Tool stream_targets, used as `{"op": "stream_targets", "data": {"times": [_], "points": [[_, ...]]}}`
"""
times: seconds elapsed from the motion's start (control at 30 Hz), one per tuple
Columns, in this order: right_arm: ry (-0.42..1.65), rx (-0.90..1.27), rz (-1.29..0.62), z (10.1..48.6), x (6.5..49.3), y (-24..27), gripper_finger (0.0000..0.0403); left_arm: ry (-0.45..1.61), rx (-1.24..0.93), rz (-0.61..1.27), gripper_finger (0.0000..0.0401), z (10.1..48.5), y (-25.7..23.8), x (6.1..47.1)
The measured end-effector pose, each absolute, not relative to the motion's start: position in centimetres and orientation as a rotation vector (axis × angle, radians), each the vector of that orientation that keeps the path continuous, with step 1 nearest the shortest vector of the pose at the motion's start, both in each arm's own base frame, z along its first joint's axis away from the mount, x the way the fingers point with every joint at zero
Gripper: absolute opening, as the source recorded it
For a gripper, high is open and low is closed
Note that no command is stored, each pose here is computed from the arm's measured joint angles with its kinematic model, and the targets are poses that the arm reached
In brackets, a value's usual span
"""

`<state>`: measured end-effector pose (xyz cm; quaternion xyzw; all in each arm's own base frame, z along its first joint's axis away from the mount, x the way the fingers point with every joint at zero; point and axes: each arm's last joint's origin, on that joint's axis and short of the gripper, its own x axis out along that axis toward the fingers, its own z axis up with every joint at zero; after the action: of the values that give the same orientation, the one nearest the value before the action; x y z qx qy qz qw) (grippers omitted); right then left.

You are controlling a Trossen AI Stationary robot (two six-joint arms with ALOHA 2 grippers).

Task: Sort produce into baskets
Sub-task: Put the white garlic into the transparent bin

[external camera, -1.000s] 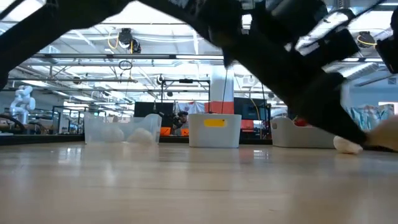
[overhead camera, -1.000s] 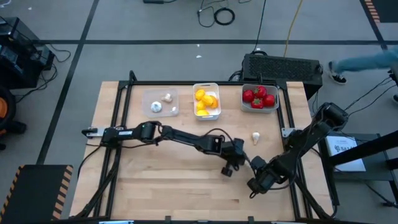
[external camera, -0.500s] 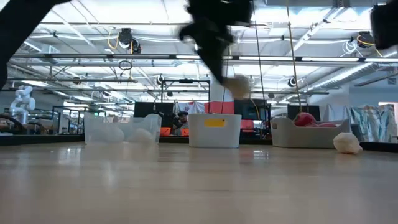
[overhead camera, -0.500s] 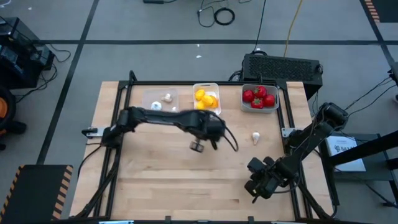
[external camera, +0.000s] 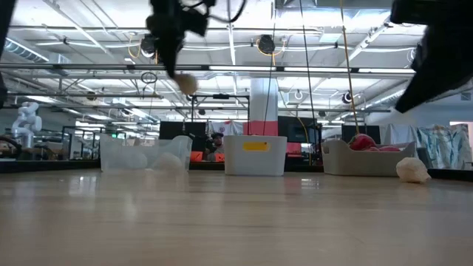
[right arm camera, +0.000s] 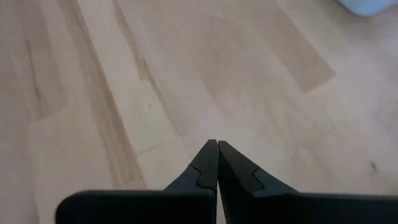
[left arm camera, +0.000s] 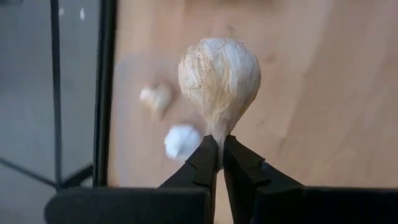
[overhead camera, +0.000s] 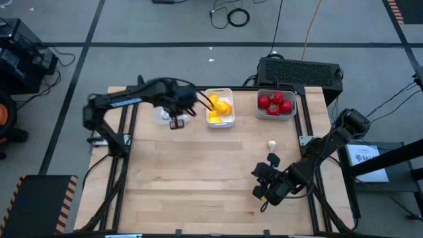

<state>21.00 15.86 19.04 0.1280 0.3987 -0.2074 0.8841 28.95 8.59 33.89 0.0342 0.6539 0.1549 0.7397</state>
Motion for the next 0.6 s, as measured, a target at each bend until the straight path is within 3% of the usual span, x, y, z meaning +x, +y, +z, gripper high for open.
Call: {"op": "stream_targets", "data": {"times": [0.27, 0.6], "points": [[0.813, 0.224, -0.416, 19.2, 22.1, 15.1, 0.0, 1.524, -0.044, 0.485, 0.0025, 30.3, 11.6, 23.5], [0.806, 0.217, -0.4, 19.3, 22.3, 15.1, 0.0, 1.584, -0.027, 0.583, 0.0025, 26.6, 14.7, 22.1]]}}
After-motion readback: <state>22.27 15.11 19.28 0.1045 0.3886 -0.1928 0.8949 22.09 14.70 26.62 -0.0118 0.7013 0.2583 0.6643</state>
